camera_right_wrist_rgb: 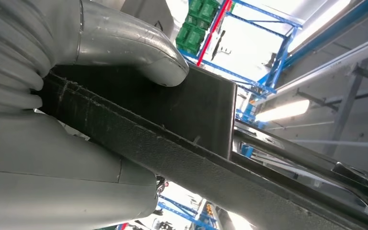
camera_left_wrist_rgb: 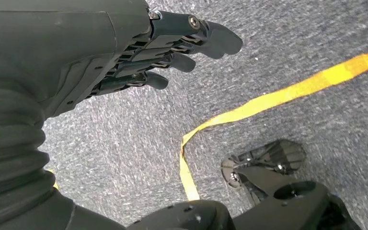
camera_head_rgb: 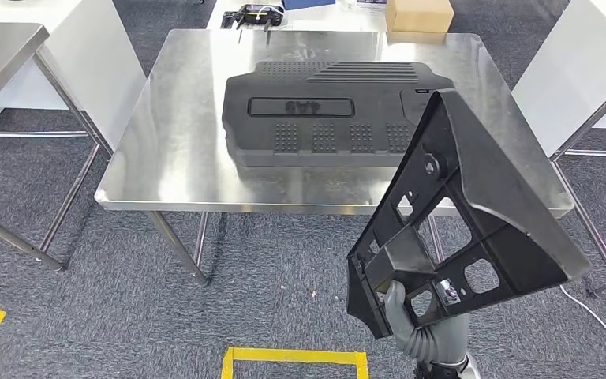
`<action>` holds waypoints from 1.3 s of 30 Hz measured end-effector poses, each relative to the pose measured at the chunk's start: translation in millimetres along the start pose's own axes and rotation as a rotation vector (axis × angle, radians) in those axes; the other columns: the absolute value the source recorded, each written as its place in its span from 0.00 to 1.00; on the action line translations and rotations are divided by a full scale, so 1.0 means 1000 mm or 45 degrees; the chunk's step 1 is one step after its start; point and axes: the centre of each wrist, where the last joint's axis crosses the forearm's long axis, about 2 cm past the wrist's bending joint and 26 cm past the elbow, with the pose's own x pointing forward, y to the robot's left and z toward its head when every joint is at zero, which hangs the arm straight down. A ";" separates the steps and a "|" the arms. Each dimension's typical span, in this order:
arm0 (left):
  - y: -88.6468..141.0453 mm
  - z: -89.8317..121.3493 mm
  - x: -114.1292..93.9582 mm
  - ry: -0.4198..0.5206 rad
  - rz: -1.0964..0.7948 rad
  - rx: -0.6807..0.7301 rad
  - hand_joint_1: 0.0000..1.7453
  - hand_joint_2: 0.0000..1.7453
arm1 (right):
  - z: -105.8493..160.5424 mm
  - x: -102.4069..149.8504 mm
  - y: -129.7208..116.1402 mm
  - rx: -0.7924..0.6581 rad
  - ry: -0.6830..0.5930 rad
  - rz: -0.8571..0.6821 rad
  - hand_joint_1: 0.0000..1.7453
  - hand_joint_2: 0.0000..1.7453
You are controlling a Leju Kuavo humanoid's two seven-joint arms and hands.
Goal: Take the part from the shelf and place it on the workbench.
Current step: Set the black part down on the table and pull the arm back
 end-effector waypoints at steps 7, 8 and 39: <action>0.000 0.000 -0.001 0.001 0.000 -0.001 0.00 1.00 | 0.000 0.000 0.000 -0.002 0.000 -0.001 0.95 1.00; 0.000 0.000 -0.001 0.001 0.000 0.000 0.00 1.00 | 0.000 0.000 0.000 -0.002 0.000 -0.001 0.95 1.00; 0.004 -0.001 -0.001 0.004 0.026 -0.046 0.00 1.00 | -0.058 -0.024 -0.006 0.498 -0.494 1.254 0.95 1.00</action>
